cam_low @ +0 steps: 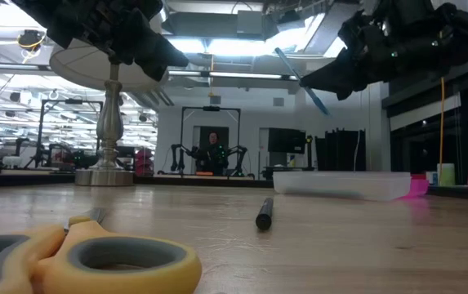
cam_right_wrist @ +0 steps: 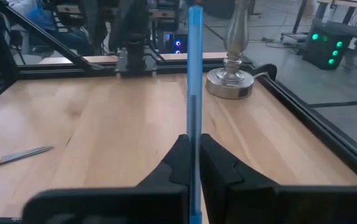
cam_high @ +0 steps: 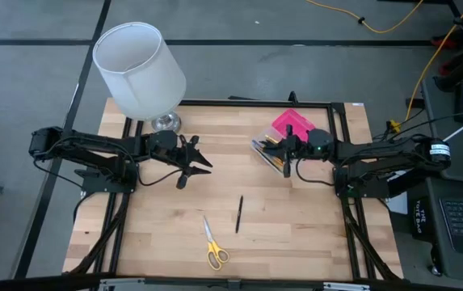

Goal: Pick & place school supplies into a supply box
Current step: Put the blue pen into the pink supply box

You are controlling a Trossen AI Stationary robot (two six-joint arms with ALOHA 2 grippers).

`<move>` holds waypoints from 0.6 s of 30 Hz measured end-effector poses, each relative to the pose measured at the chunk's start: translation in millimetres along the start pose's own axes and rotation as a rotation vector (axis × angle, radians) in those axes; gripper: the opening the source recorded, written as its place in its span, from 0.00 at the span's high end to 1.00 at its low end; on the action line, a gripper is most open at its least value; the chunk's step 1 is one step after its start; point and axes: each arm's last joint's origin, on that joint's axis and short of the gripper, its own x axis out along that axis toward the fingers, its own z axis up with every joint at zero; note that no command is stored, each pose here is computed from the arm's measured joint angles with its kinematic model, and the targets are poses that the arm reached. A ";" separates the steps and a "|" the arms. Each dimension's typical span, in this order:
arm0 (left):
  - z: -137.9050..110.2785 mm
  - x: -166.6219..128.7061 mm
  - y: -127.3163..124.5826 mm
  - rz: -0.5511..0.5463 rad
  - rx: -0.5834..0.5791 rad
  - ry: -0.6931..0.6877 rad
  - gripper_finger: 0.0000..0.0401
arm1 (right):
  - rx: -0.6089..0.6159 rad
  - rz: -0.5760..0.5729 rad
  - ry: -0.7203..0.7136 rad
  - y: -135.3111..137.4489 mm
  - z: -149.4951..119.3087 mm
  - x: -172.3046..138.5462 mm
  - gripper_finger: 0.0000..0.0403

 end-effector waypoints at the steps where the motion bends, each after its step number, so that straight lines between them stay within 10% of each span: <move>1: 0.0 0.0 0.0 0.000 0.000 0.000 0.76 | 0.000 -0.007 0.000 -0.1 0.0 0.0 0.96; 18: -0.5 0.0 0.0 0.000 -0.001 0.005 0.76 | 0.057 -0.454 0.224 -12.0 -21.9 -5.4 0.96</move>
